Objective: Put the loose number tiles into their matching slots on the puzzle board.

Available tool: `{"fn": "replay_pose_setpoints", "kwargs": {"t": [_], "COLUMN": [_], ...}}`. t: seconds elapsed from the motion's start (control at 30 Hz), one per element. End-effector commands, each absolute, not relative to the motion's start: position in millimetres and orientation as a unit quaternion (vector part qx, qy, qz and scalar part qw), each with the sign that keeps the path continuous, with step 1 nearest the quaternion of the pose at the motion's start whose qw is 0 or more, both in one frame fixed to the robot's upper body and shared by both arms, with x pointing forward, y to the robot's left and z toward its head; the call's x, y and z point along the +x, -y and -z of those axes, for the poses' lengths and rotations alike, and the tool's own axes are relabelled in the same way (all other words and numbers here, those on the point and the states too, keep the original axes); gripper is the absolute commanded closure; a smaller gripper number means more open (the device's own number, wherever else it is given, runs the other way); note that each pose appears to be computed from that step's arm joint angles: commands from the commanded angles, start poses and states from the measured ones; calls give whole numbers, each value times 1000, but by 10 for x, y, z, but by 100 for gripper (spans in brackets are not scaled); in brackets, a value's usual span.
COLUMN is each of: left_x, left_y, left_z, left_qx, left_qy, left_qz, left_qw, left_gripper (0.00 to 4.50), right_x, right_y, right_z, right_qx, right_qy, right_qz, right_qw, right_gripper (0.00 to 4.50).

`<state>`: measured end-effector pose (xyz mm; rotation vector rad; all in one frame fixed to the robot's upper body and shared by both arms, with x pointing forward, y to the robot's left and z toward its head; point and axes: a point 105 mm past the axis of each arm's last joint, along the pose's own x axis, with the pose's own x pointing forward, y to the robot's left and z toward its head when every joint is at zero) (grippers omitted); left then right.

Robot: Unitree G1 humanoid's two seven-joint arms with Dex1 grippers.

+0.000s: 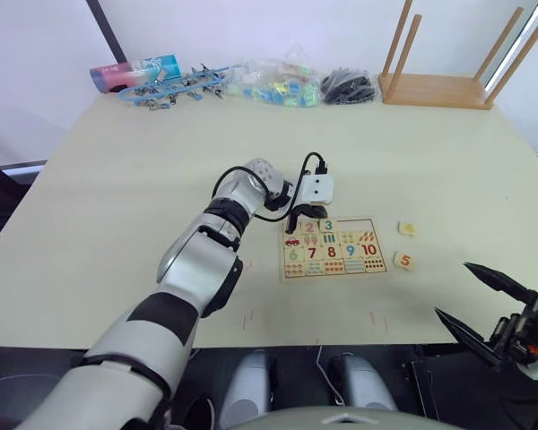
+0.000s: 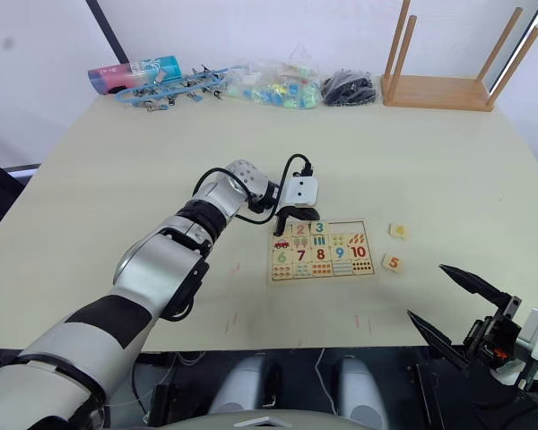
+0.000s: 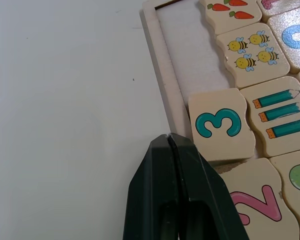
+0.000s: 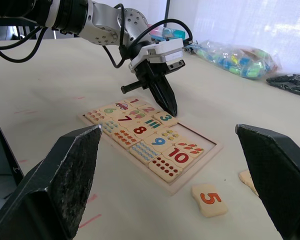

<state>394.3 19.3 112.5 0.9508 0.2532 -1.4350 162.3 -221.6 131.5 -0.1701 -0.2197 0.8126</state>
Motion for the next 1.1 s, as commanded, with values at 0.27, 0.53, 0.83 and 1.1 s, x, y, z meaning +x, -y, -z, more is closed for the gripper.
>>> {"fn": "replay_pose_setpoints", "kwargs": {"t": [0.27, 0.53, 0.83, 1.1], "left_x": [3893, 3917, 3926, 3930], "left_y": [-179, -160, -142, -123], "left_z": [-1107, -1162, -1185, -1217], "left_qx": [427, 424, 419, 414], "left_qy": [-106, -93, -88, -83], "left_qz": [645, 640, 638, 638], "left_qw": [624, 634, 640, 643], "left_gripper": [445, 445, 445, 445], "right_x": [1595, 1599, 1610, 1611], "right_y": [2223, 2225, 2228, 2228], "right_z": [-1351, -1349, -1346, -1343], "right_qx": [-92, -91, -90, -90], "right_qy": [114, 113, 113, 112], "right_qz": [-394, -395, -396, -396], "right_qw": [907, 907, 907, 907], "right_gripper": [0, 0, 0, 0]}}
